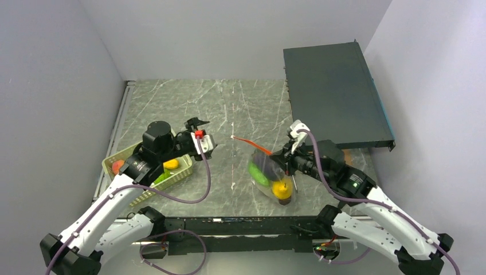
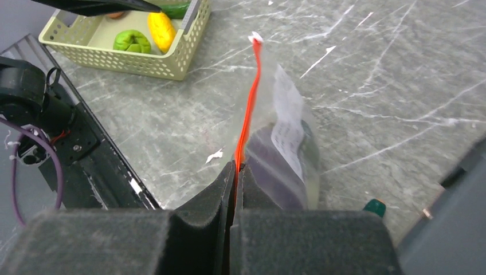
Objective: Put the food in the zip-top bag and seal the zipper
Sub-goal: Zip the zipper food storage bag at the center of the board, then place the zipper food storage bag at the center of the board.
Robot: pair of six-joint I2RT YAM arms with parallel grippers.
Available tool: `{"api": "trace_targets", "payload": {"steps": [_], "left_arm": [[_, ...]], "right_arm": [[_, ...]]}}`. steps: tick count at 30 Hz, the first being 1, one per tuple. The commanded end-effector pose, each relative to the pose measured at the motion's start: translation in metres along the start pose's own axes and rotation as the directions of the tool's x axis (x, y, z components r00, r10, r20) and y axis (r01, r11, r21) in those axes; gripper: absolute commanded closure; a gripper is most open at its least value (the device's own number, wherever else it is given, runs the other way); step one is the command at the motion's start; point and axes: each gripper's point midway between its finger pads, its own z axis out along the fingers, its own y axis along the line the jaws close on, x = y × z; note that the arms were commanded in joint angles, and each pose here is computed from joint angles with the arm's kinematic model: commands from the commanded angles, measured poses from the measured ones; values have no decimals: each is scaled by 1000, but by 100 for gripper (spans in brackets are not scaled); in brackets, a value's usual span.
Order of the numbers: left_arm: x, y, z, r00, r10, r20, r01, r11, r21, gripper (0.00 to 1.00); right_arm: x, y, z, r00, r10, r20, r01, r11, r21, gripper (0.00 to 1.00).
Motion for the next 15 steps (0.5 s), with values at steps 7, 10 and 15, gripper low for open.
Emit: {"api": "trace_targets", "payload": {"steps": [7,10,15], "left_arm": [[-26,49,-23,995,66,78,-43,962,-269,6],[-22,85,-37,998,49,41,-24,885,-464,1],[-11,117,-59,998,38,-47,-59,769,-637,0]], "right_arm": [[-68,30,36,989,0,147,22,989,-144,100],[-79,32,49,988,24,156,-2,990,-143,100],[-88,24,79,988,68,138,-55,994,-96,100]]}}
